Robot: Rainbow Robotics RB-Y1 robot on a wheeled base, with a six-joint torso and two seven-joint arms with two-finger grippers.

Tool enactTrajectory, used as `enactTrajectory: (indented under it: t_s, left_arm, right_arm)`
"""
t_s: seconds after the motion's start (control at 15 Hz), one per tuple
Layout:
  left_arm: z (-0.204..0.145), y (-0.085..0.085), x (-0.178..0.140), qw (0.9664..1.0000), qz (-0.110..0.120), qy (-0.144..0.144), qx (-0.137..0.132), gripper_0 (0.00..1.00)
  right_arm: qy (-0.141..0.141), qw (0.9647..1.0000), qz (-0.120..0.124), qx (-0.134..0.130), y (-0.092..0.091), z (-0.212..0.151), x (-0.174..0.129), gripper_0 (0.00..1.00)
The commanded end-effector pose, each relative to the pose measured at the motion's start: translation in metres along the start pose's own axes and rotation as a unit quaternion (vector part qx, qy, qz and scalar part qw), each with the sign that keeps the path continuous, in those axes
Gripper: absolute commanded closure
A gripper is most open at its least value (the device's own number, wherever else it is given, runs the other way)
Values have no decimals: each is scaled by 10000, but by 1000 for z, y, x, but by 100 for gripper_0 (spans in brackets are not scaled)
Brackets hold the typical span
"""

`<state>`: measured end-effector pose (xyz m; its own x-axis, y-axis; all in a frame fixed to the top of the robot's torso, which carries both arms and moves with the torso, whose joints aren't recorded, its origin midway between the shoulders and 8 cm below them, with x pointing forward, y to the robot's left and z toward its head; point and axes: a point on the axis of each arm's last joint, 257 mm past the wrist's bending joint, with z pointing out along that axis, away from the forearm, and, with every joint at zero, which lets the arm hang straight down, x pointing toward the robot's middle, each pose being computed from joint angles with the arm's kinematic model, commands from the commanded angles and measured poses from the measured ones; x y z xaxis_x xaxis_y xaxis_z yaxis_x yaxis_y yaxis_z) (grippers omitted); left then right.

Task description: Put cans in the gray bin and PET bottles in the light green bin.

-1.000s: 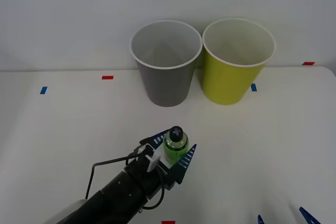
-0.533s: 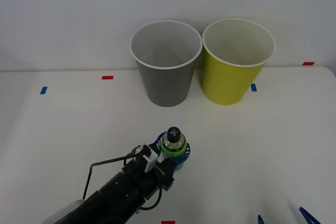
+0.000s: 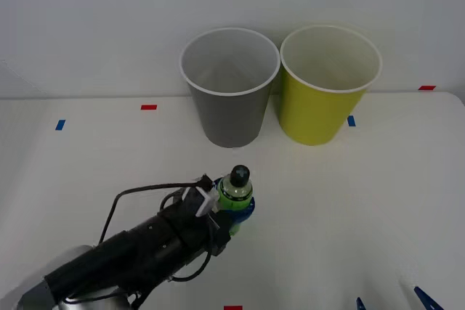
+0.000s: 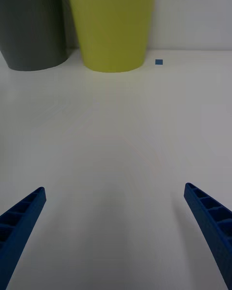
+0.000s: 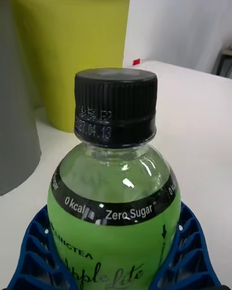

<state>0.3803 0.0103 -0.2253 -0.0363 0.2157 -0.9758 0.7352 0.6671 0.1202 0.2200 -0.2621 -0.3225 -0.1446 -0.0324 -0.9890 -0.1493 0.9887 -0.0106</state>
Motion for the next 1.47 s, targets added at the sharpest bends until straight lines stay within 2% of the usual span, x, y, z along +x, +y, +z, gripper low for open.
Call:
enactTrajectory:
  t_s: [0.07,0.13,0.2,0.27,0.33,0.4,0.47,0.6,0.67,0.73,0.87,0.93,1.07,1.2,1.33,1.47]
  left_arm:
    - [-20,36,-27,9992,113,334,-166,100]
    - [-24,44,-32,9988,81,422,-215,100]
    - [-32,57,-40,9979,-188,501,-354,100]
    - [-40,70,-47,9965,-313,590,-504,100]
    - [-49,86,-53,9944,-364,710,-697,100]
    - [-64,109,-61,9904,-355,885,-999,100]
    - [-76,125,-70,9870,-373,971,-1221,100]
    - [-106,143,-95,9818,-487,1071,-1493,100]
    - [-117,141,-105,9815,-497,1079,-1504,100]
    - [-126,134,-114,9825,-471,1103,-1428,100]
    - [-136,123,-109,9814,-613,1352,-1216,100]
    - [-135,119,-113,9825,-651,1348,-1107,100]
    - [-127,117,-141,9881,-531,1044,-995,100]
    - [-118,121,-177,9927,-166,743,-937,100]
    - [-102,132,-207,9957,-127,505,-764,100]
    - [-87,138,-232,9974,-106,384,-602,100]
  right_arm:
    - [0,10000,0,0,0,0,0,0]
    - [0,10000,0,0,0,0,0,0]
    - [0,10000,0,0,0,0,0,0]
    - [0,10000,0,0,0,0,0,0]
    - [0,10000,0,0,0,0,0,0]
    - [0,10000,0,0,0,0,0,0]
    - [0,10000,0,0,0,0,0,0]
    - [0,10000,0,0,0,0,0,0]
    - [0,10000,0,0,0,0,0,0]
    - [0,10000,0,0,0,0,0,0]
    - [0,10000,0,0,0,0,0,0]
    - [0,10000,0,0,0,0,0,0]
    - [0,10000,0,0,0,0,0,0]
    - [0,10000,0,0,0,0,0,0]
    - [0,10000,0,0,0,0,0,0]
    - [0,10000,0,0,0,0,0,0]
